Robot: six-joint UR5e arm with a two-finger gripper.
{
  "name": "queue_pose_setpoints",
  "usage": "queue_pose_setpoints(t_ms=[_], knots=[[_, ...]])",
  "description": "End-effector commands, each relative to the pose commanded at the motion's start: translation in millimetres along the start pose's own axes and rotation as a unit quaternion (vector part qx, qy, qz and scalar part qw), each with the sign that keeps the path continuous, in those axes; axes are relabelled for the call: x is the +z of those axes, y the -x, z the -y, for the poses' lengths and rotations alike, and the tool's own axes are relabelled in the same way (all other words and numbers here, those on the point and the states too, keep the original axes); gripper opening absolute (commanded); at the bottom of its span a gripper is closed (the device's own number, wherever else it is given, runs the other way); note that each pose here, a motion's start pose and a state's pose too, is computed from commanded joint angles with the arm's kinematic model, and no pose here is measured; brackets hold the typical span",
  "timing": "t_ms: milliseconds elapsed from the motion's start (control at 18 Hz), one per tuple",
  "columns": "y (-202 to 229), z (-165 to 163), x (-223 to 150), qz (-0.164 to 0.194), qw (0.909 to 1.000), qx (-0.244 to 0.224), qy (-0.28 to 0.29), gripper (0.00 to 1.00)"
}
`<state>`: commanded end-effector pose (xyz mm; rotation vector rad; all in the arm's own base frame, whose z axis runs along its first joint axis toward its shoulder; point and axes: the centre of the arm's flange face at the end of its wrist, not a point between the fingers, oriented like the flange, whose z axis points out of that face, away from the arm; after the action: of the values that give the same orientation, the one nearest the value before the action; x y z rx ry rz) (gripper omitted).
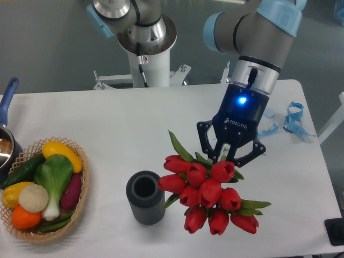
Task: Insert the flowers into the vase
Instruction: 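Carry the red tulip bouquet with the gripper over the grey vase, then lower the tulip stems into the vase opening with the gripper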
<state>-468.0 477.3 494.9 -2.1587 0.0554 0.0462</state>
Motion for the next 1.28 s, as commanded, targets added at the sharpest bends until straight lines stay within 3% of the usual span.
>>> queue_pose_setpoints(t_ms=[222, 722, 833, 1056, 1278], knots=[[-6.3, 6.5, -1.6, -0.001, 1.0000, 0.005, -0.004, 0.00], [-58.9, 29.6, 34.9, -0.047, 0.9985, 0.024, -0.008, 0.00], [-69.0, 40.4, 37.5, -0.067, 0.9965, 0.035, -0.036, 0.00], [-83.8, 48.5, 45.3, -0.127, 0.9869, 0.038, -0.092, 0.00], [-82.1, 36.6, 70.9, -0.187, 0.9674, 0.060, -0.160, 0.00]])
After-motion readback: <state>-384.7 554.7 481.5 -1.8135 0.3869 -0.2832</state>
